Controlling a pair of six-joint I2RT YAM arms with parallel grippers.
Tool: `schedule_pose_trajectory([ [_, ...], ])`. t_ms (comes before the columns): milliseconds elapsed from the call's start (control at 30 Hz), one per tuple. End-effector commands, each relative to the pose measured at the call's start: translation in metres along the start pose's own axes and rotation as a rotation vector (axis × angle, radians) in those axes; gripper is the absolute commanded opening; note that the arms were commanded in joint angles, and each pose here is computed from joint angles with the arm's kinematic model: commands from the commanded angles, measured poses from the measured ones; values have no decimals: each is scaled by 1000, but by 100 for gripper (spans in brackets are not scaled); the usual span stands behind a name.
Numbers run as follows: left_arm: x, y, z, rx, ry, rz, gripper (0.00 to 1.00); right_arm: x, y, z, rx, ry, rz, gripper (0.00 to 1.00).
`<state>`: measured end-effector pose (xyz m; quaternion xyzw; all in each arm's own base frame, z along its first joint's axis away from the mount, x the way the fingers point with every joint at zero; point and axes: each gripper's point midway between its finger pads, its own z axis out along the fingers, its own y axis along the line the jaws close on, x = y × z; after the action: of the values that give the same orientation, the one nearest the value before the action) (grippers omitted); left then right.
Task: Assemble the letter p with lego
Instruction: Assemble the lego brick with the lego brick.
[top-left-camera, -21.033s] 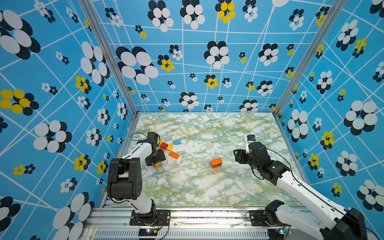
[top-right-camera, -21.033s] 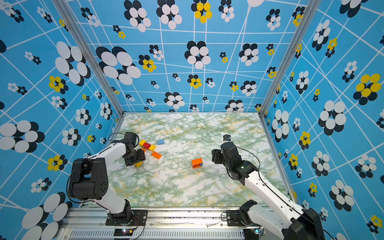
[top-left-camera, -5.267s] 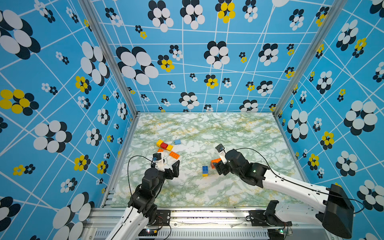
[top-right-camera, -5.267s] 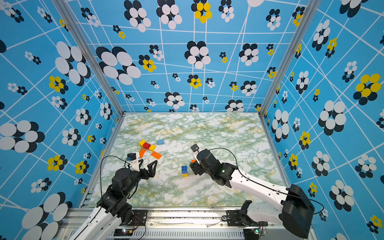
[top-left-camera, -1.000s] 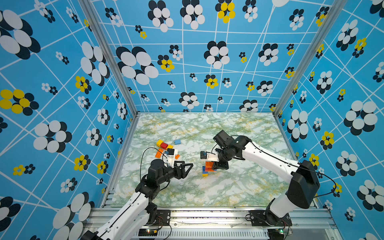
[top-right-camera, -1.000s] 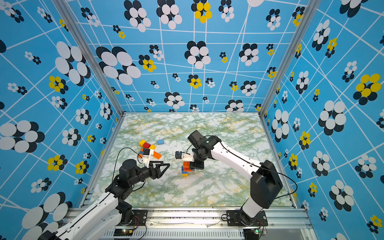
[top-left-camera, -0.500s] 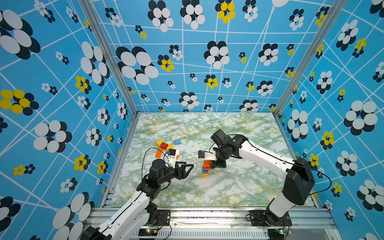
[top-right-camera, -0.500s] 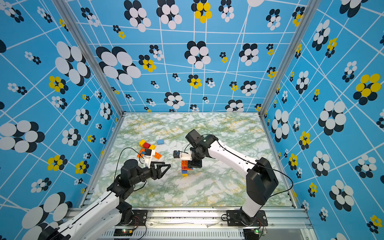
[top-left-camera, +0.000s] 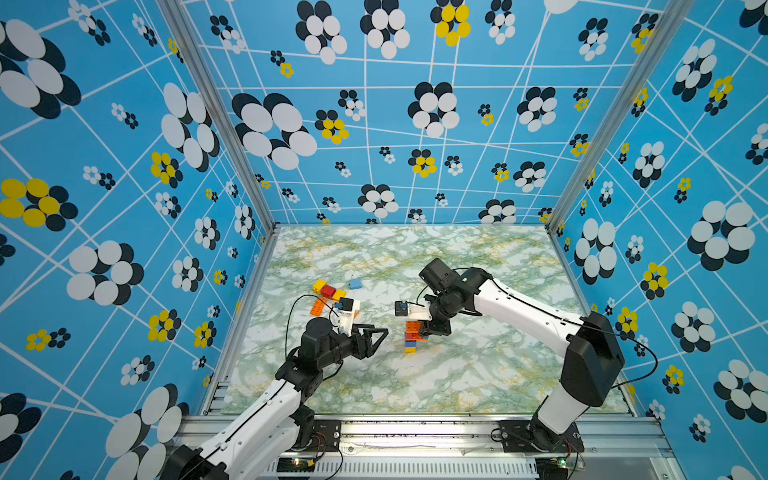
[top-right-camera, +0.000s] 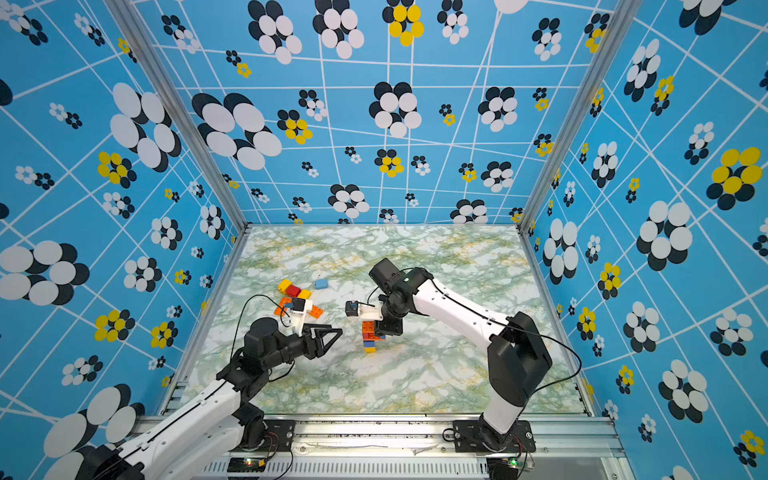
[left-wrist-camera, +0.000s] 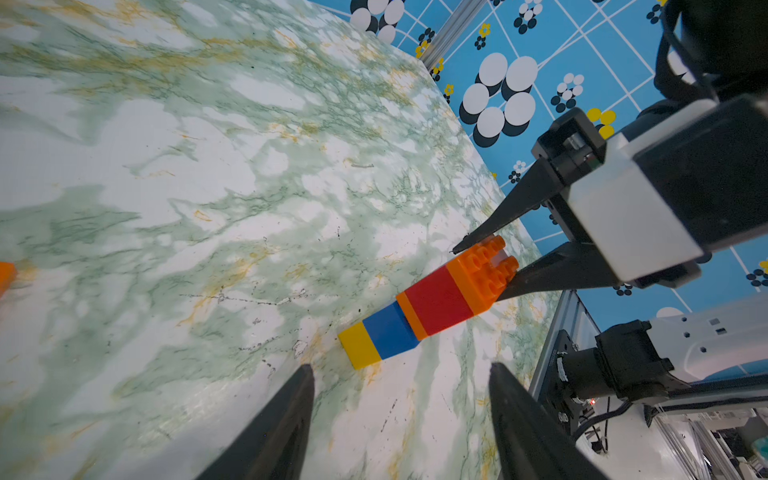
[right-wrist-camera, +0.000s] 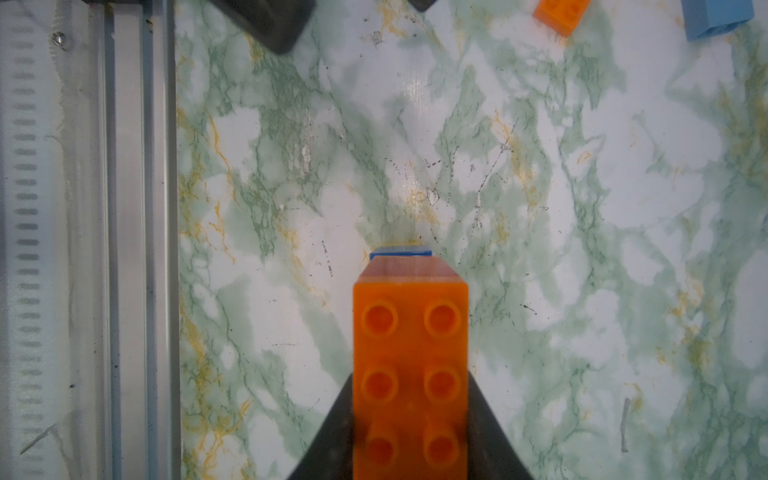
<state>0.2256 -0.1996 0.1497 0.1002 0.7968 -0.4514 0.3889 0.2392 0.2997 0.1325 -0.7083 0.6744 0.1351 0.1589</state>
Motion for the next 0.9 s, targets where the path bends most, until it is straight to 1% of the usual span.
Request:
schedule_pose_trajectory([
  [0,2,-7,5,42,-8,-3,68,4,8,5,-40,35,-14,23],
  [233,6,-20,26,91,15,-5,66,6,12,7,-52,51,-29,24],
  [500,8,-28,47,133,38,-25,56,6,13,7,-58,51,-29,24],
  [867,0,-31,56,158,1,-64,56,7,13,9,-57,50,-30,24],
])
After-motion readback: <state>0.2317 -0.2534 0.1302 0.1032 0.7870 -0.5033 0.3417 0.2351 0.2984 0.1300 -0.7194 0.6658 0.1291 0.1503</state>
